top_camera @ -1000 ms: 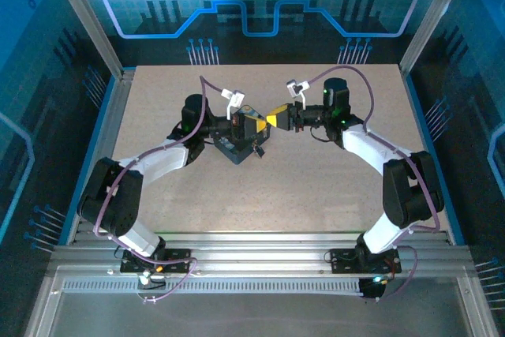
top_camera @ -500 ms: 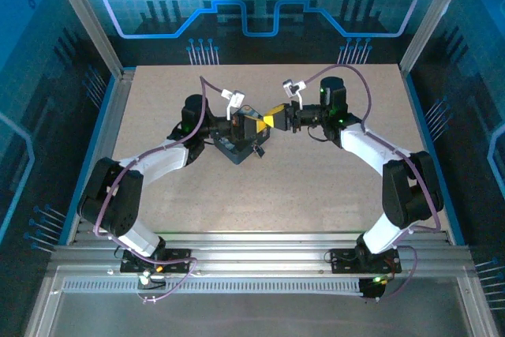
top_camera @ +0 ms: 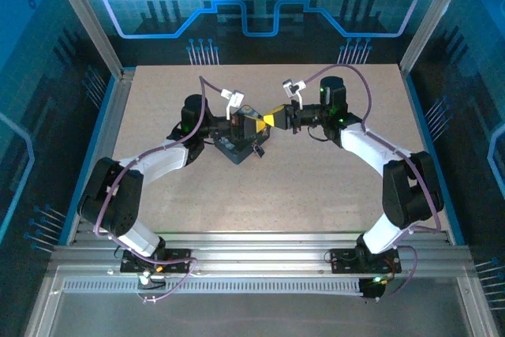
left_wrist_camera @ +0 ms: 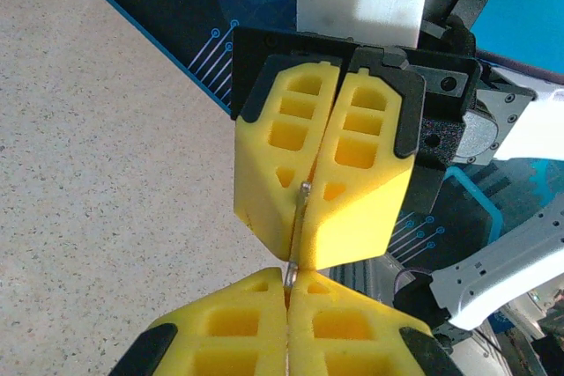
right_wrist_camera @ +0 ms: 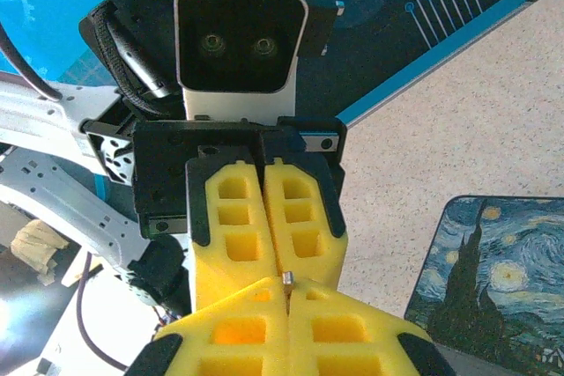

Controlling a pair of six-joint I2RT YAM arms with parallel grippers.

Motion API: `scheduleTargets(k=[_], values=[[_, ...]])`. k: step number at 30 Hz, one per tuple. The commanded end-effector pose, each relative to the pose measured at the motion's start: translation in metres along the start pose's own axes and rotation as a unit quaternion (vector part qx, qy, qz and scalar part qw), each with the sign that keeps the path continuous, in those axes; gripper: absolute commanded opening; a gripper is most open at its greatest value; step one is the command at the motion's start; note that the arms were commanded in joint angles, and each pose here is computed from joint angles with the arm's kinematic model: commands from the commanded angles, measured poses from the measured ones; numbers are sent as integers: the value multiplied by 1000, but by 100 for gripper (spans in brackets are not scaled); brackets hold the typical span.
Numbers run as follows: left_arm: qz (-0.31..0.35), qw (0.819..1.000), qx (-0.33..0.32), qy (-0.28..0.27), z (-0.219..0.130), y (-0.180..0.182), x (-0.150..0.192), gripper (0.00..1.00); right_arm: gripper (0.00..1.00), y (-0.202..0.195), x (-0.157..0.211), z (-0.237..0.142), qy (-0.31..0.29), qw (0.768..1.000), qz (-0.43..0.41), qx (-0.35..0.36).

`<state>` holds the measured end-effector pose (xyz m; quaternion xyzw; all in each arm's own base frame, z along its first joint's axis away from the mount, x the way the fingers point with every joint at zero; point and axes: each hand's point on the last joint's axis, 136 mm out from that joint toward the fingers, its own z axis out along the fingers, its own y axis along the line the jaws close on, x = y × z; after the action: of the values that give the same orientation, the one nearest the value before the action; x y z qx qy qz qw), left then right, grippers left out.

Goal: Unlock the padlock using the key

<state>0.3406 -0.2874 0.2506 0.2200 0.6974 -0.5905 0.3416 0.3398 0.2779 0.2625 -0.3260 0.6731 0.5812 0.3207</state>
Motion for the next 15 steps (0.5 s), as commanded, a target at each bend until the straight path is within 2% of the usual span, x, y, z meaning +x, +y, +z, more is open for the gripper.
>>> scheduleTargets(k=[1, 4, 10, 15], values=[[-6, 1000, 21, 12, 2, -5, 2, 15, 3, 20, -8, 2, 12, 999, -33, -16], [-6, 1000, 13, 20, 1, -3, 4, 26, 3, 19, -1, 2, 33, 999, -31, -10], [14, 999, -5, 42, -4, -6, 9, 35, 2, 18, 11, -1, 75, 997, -22, 0], [19, 999, -18, 48, -11, -2, 9, 38, 2, 14, 20, -1, 104, 995, -4, 2]])
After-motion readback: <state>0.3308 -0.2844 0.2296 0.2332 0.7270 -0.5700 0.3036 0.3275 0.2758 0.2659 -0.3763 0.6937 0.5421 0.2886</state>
